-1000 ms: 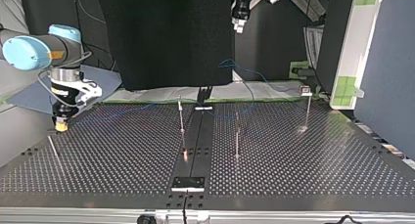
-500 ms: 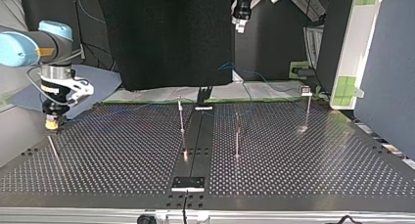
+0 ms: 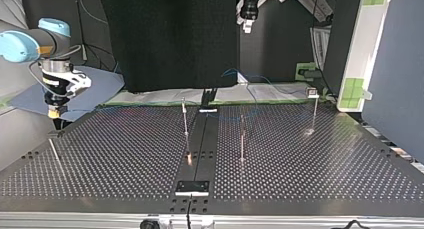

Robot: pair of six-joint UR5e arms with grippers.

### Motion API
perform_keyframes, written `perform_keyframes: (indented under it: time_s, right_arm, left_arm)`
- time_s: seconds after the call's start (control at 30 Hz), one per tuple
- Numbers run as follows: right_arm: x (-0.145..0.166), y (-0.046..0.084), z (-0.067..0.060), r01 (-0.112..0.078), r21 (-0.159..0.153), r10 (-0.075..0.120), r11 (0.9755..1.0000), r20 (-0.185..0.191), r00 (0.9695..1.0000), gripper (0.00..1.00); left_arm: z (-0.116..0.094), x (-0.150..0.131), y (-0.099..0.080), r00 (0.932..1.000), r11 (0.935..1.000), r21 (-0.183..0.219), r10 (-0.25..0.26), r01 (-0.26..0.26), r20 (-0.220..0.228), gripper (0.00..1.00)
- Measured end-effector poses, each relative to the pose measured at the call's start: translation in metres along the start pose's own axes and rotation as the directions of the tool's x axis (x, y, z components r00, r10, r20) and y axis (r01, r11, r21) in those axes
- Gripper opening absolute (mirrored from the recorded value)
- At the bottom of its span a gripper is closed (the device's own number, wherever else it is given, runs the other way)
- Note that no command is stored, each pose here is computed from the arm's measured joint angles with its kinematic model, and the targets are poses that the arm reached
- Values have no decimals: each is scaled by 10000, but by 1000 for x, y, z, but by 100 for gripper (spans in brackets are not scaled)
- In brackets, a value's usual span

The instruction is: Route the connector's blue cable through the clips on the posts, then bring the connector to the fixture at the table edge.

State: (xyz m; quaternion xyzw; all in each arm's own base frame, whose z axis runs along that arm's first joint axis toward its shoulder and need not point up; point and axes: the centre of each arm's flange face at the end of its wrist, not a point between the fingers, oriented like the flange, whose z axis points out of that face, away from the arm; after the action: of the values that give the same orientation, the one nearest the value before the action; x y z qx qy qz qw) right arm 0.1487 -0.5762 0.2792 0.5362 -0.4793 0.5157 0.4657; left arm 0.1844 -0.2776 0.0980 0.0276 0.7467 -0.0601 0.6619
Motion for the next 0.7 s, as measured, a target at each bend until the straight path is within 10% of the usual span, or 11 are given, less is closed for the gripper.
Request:
perform_keyframes:
  time_s: [0.23,0.7]
  right_arm:
    - [1,30,7,-238,88,241,9997,-302,9993,0]
    - [4,33,23,-178,1052,210,9943,-288,9994,0]
  left_arm:
    - [-1,1,3,9999,9998,-193,99,-100,-80,100]
    - [-1,0,4,9991,9986,-346,388,-394,-167,100]
